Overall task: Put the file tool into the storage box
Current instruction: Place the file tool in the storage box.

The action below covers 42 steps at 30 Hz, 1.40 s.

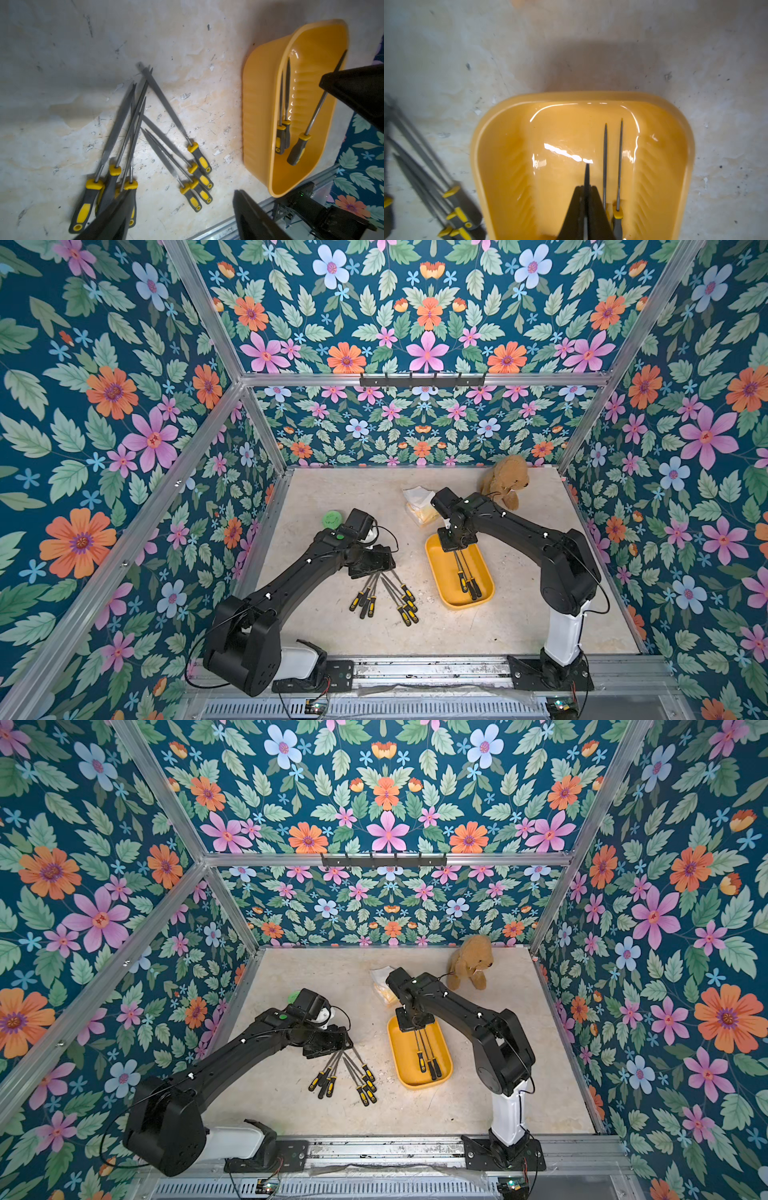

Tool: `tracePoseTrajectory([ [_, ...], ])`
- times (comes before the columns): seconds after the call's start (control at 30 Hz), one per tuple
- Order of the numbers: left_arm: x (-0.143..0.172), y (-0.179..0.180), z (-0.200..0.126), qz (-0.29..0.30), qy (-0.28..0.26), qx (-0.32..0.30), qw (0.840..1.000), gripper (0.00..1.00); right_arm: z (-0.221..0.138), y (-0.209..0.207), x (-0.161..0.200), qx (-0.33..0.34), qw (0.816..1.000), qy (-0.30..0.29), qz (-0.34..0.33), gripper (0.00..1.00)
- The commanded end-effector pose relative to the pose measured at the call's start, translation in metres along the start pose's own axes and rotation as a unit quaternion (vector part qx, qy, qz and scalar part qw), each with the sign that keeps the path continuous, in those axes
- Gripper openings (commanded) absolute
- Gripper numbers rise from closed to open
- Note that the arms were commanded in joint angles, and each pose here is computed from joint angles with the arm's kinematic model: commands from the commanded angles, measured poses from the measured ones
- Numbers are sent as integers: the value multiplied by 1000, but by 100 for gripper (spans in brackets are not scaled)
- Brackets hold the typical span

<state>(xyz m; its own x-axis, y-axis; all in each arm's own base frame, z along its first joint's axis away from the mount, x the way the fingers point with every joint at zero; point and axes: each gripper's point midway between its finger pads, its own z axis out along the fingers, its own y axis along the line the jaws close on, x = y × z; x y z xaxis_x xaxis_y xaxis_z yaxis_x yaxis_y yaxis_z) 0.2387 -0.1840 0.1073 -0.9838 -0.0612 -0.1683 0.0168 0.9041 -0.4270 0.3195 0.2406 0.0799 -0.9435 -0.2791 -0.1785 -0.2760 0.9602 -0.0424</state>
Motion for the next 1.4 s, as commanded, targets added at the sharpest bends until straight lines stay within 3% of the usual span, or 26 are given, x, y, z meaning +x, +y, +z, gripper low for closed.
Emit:
tracePoseTrajectory([
  [0.0, -3, 9, 1, -14, -21, -16, 1000, 81, 10, -5, 0, 26, 1000, -7, -11, 0],
  [0.67, 6, 49, 6, -68, -35, -90, 993, 81, 54, -2, 21, 37, 999, 21, -19, 0],
  [0.8, 8, 60, 6, -81, -32, -112, 990, 80, 50, 0, 19, 27, 999, 16, -15, 23],
  [0.93, 16, 83, 2, -89, -9, -181, 980, 77, 39, 1, 14, 23, 1000, 3, -8, 36],
  [1.2, 37, 112, 5, -84, 45, -258, 961, 63, 4, 3, -5, 2, 999, -32, 14, 39],
  [1.37, 41, 113, 16, -80, 53, -246, 965, 55, -13, 8, -18, -11, 998, -52, 19, 39],
])
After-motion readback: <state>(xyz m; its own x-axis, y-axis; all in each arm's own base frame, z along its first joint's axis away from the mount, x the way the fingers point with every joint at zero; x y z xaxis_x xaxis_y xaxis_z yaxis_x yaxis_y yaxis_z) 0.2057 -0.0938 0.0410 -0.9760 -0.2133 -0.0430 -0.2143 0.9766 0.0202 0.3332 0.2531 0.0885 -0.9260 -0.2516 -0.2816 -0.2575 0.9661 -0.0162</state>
